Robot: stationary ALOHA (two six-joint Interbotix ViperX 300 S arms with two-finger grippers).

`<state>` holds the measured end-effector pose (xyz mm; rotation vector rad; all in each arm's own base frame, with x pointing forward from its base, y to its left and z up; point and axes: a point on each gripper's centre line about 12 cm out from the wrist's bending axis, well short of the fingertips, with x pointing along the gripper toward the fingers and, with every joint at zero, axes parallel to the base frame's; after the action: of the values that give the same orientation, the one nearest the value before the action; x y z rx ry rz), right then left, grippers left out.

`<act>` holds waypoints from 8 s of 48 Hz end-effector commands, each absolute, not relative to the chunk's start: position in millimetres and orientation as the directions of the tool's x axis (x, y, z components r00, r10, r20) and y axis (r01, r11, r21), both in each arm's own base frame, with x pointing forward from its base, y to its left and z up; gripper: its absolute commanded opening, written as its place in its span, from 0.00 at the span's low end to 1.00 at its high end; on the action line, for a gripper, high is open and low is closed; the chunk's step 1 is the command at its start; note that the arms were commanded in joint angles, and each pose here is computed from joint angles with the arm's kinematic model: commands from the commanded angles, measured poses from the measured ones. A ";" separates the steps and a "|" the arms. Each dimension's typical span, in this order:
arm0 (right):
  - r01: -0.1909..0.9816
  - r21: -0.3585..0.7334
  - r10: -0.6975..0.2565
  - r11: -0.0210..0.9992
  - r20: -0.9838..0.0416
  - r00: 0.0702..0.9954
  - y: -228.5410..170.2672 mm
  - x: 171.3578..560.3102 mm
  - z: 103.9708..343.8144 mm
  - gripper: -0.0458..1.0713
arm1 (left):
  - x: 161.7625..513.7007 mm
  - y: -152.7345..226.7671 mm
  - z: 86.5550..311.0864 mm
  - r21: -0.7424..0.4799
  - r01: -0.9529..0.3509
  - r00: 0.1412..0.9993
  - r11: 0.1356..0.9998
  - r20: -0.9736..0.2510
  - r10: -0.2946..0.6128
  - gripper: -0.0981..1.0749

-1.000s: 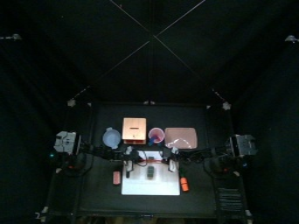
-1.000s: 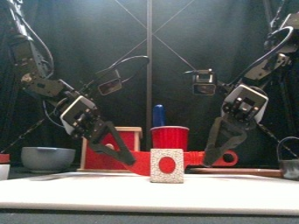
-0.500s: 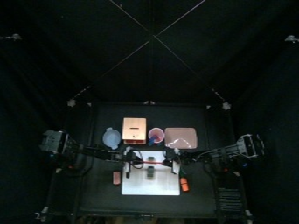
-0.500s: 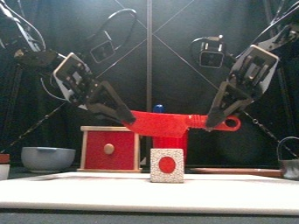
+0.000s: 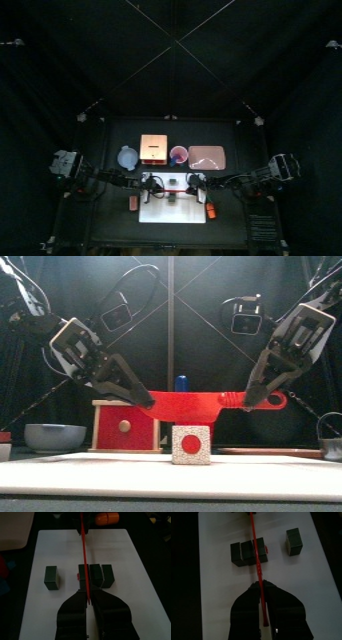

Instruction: Cut sushi roll

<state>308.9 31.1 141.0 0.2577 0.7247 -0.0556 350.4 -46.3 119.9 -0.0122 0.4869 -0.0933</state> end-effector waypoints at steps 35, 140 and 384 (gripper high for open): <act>0.136 0.240 0.060 0.961 -0.664 0.745 42.5 312.4 139.5 0.15 | 350.5 -57.7 110.0 -0.068 0.073 0.866 0.995 -0.490 -0.097 0.46; 0.136 0.193 0.030 0.972 -0.672 0.740 27.1 322.5 137.2 0.14 | 355.3 -32.4 108.7 -0.055 0.013 0.860 0.998 -0.509 -0.039 0.46; 0.048 0.424 0.257 0.904 -0.631 0.732 49.3 205.4 170.1 0.15 | 317.8 -41.9 203.5 -0.039 0.099 0.958 0.994 -0.266 -0.106 0.80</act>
<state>216.6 53.6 162.8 0.4048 0.7692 0.1094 320.0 -45.1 191.9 -0.0263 0.3176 -0.1098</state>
